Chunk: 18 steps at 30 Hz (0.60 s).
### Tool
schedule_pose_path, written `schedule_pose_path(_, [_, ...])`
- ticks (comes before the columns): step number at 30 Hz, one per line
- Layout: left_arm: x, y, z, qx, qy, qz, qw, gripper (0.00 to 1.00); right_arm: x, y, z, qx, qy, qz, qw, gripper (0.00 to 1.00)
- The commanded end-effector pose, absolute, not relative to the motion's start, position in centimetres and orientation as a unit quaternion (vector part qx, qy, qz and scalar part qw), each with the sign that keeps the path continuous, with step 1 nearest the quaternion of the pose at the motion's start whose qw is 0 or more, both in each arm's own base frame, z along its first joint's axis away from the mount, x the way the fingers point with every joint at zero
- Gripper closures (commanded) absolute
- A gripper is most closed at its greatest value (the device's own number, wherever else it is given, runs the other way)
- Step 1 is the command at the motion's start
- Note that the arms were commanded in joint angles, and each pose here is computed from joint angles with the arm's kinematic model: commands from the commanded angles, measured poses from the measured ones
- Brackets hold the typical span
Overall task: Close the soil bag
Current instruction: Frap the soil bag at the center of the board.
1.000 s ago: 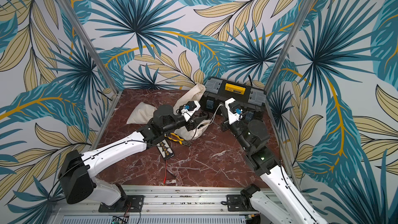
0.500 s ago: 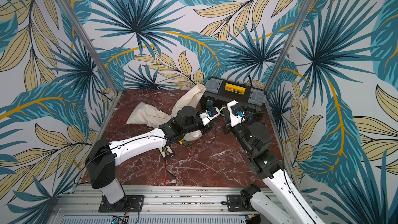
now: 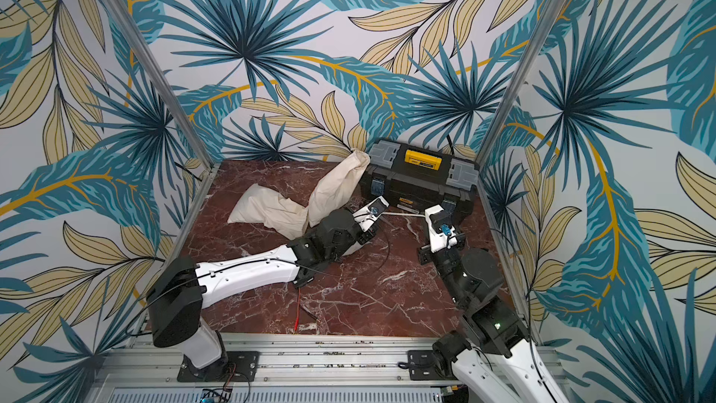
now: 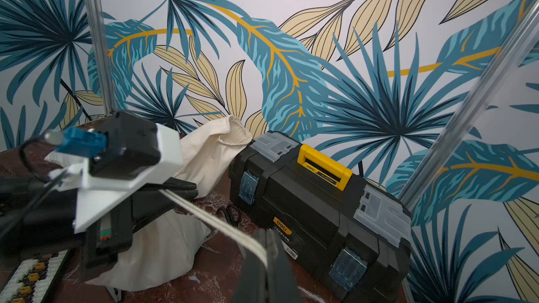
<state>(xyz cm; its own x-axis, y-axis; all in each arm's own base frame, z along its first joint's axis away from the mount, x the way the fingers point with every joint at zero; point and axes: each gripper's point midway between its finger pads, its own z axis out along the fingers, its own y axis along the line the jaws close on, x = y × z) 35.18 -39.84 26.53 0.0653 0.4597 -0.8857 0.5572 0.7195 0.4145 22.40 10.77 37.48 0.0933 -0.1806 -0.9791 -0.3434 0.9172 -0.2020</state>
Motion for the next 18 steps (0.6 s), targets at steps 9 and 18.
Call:
schedule_pose_path(9, [41.6,-24.7,16.8,0.265,0.803,0.203,0.494,0.83,18.2,1.6,46.2,0.01,0.569,0.018,0.822,1.0])
schedule_pose_path(18, [43.8,-19.6,16.4,0.197,0.832,0.207,0.475,0.83,16.9,-0.5,46.4,0.047,0.56,0.007,0.827,1.0])
